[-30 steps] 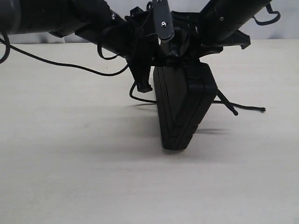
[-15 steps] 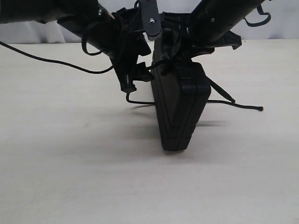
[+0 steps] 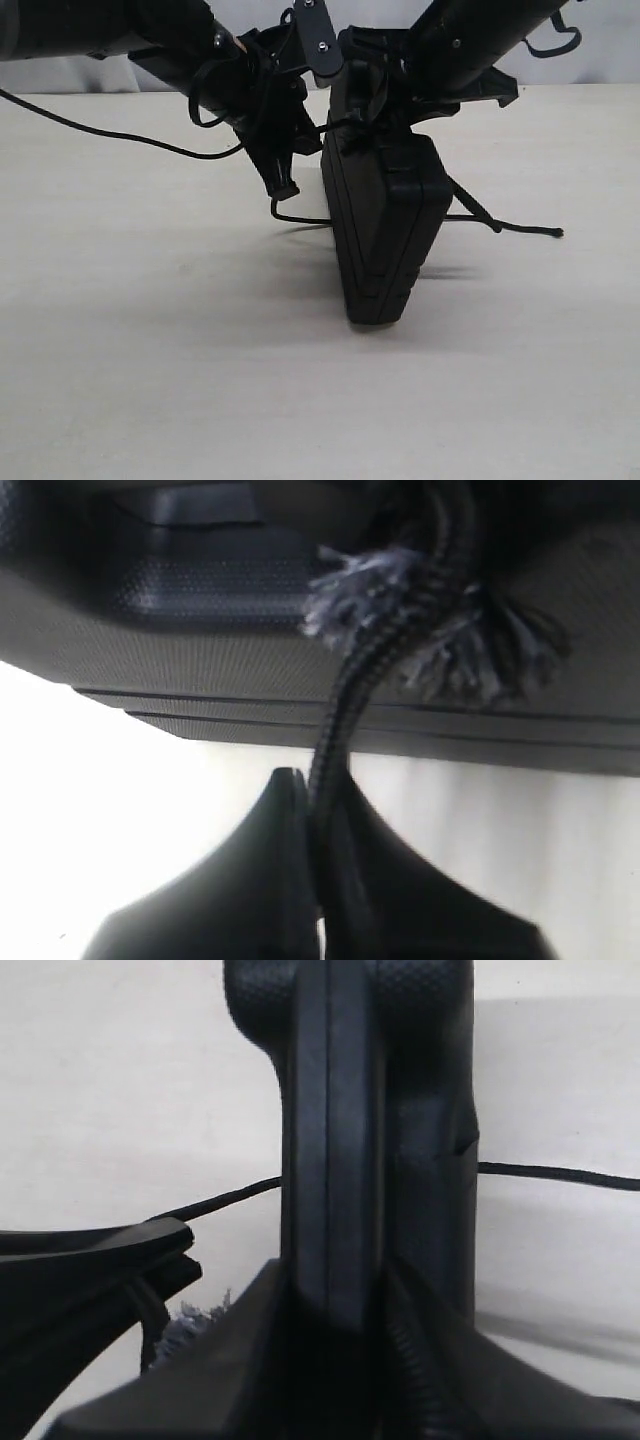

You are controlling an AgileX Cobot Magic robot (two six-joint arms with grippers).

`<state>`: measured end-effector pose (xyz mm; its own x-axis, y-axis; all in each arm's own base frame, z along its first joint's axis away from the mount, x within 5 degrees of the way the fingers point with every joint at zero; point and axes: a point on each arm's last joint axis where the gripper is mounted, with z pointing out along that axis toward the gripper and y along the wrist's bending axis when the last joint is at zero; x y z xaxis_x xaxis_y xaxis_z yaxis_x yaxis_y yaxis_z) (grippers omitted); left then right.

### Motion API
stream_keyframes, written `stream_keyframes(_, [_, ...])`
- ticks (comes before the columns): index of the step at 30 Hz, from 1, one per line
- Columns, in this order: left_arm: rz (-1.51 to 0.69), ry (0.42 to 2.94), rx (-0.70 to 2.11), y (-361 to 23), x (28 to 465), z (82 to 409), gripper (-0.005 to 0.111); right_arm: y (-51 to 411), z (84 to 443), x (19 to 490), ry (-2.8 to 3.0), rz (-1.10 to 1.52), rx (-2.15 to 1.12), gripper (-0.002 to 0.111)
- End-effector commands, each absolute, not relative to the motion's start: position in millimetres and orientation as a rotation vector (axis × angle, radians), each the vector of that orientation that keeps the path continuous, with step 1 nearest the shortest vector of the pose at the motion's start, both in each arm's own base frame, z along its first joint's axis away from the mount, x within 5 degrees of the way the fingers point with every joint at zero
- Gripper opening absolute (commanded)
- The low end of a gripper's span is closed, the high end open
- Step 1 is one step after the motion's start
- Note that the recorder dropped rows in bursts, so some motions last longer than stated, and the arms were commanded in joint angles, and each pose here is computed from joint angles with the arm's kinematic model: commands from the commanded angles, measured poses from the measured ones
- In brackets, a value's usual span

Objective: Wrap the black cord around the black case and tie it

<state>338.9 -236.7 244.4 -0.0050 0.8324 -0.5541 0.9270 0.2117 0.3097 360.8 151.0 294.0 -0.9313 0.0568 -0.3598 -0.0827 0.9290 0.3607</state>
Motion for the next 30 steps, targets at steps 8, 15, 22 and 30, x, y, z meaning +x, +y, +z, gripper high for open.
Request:
stream_keyframes(8, [-0.182,1.827,1.73,-243,334,234,0.0,155,290,356,2.758,0.542,-0.048,0.004])
stream_keyframes(15, [-0.198,1.87,1.696,-240,336,234,0.0,159,288,356,2.74,0.52,-0.083,0.004])
stream_keyframes(22, [-0.248,1.884,1.659,-246,332,235,0.0,167,287,353,2.735,0.56,-0.083,0.004])
stream_keyframes(30, [-0.259,1.897,1.647,-248,330,235,0.003,166,281,352,2.747,0.544,-0.082,0.004])
